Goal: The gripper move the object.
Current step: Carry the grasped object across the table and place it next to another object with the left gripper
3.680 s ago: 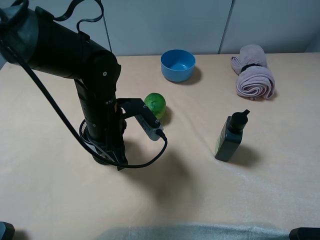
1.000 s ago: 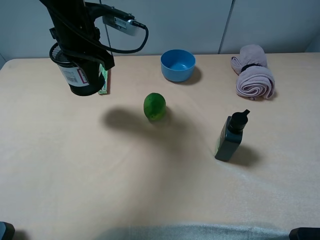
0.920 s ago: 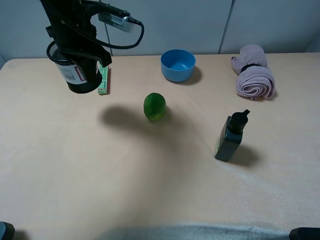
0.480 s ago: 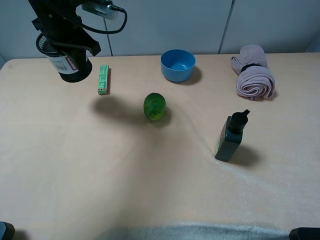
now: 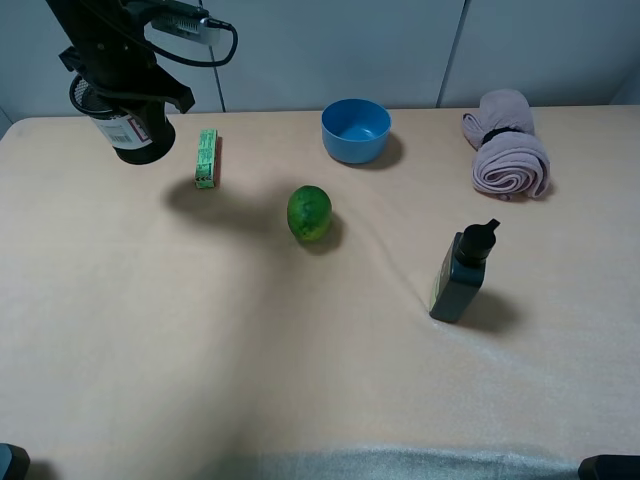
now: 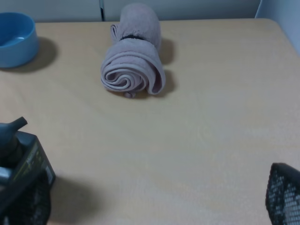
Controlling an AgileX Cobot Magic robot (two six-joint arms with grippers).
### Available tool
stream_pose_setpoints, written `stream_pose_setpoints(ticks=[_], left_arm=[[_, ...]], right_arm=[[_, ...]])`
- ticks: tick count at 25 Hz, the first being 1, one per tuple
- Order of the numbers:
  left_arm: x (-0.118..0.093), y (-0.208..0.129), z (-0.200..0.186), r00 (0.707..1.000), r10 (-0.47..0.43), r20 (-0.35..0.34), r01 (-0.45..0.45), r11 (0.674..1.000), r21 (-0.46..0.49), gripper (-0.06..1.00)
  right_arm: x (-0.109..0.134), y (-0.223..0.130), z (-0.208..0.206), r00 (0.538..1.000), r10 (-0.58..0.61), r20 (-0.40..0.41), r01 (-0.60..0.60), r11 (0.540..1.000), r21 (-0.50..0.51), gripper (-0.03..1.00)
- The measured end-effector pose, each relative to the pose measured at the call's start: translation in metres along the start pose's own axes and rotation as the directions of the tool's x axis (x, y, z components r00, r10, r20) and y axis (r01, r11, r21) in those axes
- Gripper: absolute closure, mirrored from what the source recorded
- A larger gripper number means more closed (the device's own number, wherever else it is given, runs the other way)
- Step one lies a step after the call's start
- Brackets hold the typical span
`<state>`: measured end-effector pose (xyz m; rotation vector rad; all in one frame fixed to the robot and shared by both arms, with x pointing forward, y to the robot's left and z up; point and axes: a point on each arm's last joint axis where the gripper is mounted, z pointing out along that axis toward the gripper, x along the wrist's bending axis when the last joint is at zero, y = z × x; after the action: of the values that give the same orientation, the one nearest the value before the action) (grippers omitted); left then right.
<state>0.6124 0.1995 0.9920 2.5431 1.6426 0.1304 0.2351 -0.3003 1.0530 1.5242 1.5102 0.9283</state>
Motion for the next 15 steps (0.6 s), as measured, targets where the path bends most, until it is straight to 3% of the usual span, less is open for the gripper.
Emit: stream_pose_setpoints(ticks=[15], left_arm=[[0.046, 0.001, 0.040, 0.992, -0.130, -0.009, 0.130, 0.992, 0.003, 0.83]], right_arm=[[0.000, 0.000, 0.000, 1.000, 0.000, 0.000, 0.000, 1.000, 0.000, 0.28]])
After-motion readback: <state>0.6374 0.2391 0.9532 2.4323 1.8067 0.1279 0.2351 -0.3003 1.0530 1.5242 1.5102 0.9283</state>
